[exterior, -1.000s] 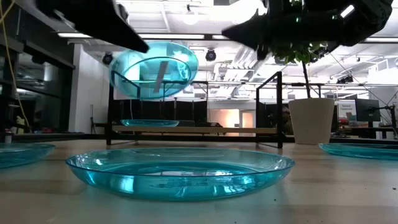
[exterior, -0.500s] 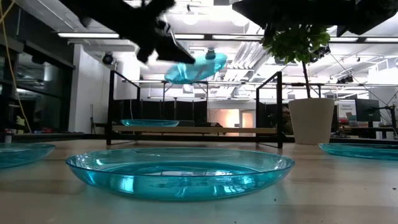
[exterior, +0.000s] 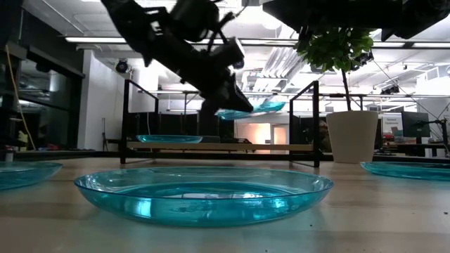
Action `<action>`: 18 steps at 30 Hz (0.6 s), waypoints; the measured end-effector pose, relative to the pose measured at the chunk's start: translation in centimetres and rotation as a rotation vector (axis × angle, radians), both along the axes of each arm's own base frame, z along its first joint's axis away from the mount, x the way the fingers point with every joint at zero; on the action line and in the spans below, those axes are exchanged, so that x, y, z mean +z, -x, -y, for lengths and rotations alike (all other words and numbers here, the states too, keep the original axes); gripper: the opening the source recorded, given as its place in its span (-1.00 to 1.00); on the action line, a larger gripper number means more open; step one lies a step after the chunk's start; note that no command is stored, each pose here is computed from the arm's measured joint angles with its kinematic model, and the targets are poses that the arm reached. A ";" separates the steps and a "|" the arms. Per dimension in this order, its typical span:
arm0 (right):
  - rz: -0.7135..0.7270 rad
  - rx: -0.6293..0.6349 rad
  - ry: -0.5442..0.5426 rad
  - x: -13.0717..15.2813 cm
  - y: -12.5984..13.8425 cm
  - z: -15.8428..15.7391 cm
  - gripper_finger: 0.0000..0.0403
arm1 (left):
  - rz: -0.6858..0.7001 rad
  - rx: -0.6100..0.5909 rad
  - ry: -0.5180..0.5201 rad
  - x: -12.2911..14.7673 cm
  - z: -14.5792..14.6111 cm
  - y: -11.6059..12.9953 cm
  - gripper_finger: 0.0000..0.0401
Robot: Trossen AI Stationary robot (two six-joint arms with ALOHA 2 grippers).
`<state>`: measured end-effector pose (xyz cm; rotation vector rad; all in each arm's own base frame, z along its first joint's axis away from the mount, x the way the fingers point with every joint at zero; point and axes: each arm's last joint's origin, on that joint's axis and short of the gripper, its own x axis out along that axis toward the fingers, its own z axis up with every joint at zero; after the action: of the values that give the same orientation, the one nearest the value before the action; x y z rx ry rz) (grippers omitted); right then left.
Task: Place and stack plates onto a shelf
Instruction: Put the blue plate on the shelf
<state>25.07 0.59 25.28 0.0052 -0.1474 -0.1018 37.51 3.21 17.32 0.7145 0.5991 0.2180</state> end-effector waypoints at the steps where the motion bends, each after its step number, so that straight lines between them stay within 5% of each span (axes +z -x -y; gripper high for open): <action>1: -0.004 0.000 0.000 0.0 0.0 0.0 -1.00 | -0.002 0.008 -0.004 -0.2 -0.2 -0.4 -1.00; 18: -0.017 0.000 -0.003 -0.2 0.0 0.0 -1.00 | -0.040 0.088 0.133 -1.9 -3.7 -0.9 -1.00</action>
<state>25.09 0.59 25.12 0.0072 -0.1305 -0.1024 38.45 6.95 15.37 0.5660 0.6770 0.2432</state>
